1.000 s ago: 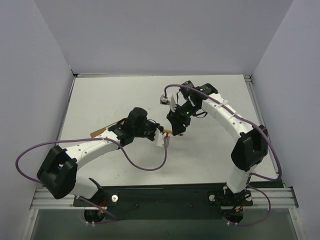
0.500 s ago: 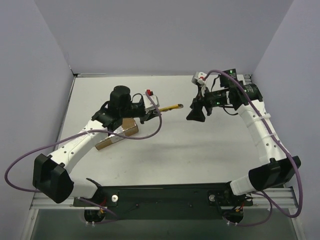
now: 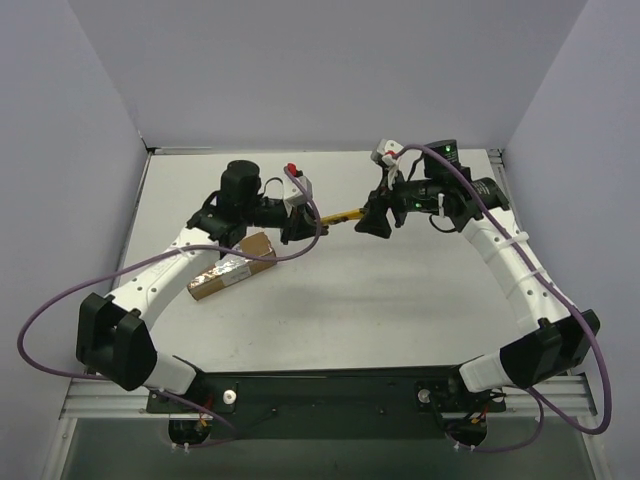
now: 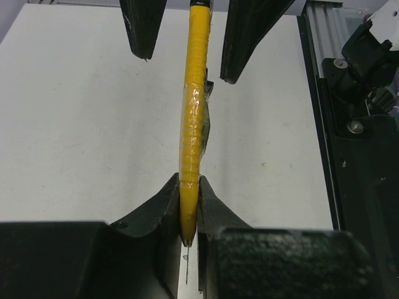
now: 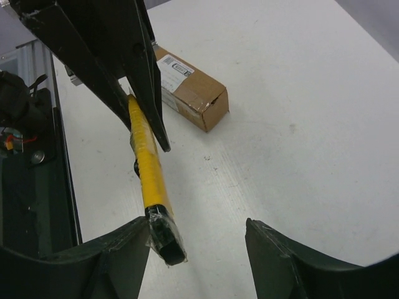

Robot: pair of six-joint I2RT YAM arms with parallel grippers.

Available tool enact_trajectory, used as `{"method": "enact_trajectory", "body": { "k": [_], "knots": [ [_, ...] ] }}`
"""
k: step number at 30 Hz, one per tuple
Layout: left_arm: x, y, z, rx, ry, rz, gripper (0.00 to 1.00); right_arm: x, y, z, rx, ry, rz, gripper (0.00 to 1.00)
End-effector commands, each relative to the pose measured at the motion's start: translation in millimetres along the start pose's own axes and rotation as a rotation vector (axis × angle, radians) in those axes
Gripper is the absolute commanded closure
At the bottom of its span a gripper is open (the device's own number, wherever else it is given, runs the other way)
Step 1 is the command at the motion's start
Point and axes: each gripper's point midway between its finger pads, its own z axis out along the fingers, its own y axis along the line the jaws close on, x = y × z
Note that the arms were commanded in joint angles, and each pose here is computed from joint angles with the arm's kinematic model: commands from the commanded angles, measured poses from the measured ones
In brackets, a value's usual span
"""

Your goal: Unpack the express box

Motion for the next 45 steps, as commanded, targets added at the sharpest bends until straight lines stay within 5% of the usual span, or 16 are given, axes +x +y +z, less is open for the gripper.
{"method": "enact_trajectory", "body": {
  "k": [1, 9, 13, 14, 23, 30, 45],
  "knots": [
    [-30, -4, 1, 0.089, -0.081, 0.016, 1.00, -45, 2, -4, -0.006, -0.132, -0.027, 0.43],
    [-36, 4, 3, 0.103, -0.143, -0.027, 1.00, -44, 23, 13, -0.116, -0.113, 0.060, 0.71],
    [-33, 8, 2, 0.085, -0.143, -0.034, 0.98, -45, 23, 11, -0.116, -0.104, 0.060, 0.96],
    [-28, 11, 1, 0.064, -0.127, -0.045, 0.92, -44, 21, 9, -0.105, -0.095, 0.051, 1.00],
    [10, 10, -17, 0.013, 0.102, 0.183, 0.40, 2, 31, -8, -0.124, 0.191, -0.188, 1.00],
    [16, 1, -21, -0.018, 0.130, 0.213, 0.42, 27, 29, -8, -0.078, 0.358, -0.302, 1.00],
    [30, -1, -4, 0.037, 0.164, 0.204, 0.45, -4, 29, 11, -0.034, 0.292, -0.256, 1.00]
  ]
}}
